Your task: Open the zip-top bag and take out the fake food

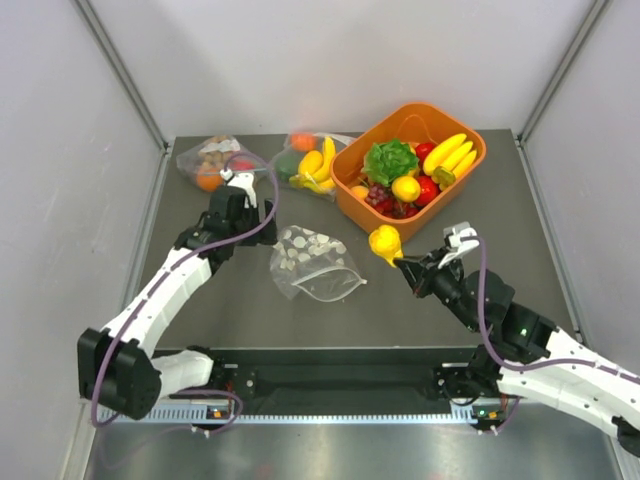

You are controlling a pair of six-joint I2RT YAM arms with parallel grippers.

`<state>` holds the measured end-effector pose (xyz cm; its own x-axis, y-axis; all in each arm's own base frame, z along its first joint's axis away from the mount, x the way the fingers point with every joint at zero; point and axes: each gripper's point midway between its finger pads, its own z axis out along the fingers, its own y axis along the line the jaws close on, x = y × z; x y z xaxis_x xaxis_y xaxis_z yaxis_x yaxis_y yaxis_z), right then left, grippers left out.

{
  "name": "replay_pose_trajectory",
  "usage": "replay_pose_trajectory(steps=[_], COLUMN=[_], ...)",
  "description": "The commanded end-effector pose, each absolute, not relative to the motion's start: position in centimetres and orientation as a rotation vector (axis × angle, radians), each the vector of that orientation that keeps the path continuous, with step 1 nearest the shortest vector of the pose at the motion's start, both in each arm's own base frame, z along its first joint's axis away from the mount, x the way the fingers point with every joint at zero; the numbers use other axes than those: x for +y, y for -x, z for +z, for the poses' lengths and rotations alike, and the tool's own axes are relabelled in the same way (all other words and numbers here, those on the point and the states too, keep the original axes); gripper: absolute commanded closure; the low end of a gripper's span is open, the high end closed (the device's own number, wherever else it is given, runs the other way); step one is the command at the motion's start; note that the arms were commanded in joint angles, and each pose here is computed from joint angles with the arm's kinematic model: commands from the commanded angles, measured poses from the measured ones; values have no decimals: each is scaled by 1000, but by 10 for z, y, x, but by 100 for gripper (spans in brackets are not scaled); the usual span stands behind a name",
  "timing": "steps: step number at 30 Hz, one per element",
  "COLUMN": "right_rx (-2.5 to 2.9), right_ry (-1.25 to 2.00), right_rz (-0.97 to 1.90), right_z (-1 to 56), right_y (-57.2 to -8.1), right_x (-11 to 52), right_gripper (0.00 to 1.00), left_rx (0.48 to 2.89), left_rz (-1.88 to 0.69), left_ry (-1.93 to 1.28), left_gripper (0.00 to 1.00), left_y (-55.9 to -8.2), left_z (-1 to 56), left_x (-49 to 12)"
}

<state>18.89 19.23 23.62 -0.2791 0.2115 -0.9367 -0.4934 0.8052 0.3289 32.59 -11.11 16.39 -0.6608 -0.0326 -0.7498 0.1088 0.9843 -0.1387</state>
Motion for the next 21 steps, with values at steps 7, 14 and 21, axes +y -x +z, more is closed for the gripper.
replay_pose_trajectory(steps=[7,14,21], right_rx=[1639,1752,1870], right_ry=[293,314,359], right_rz=[594,533,515], right_z=[323,313,273], right_y=[-254,-342,-403], right_x=[201,208,233], right_gripper=[100,100,100], left_rx=[2086,2030,2013], left_rz=[-236,-301,-346], left_ry=[-43,-63,-77], left_gripper=[8,8,8], left_y=[-320,-313,-310], left_z=[212,228,236], left_x=[-103,-109,-115])
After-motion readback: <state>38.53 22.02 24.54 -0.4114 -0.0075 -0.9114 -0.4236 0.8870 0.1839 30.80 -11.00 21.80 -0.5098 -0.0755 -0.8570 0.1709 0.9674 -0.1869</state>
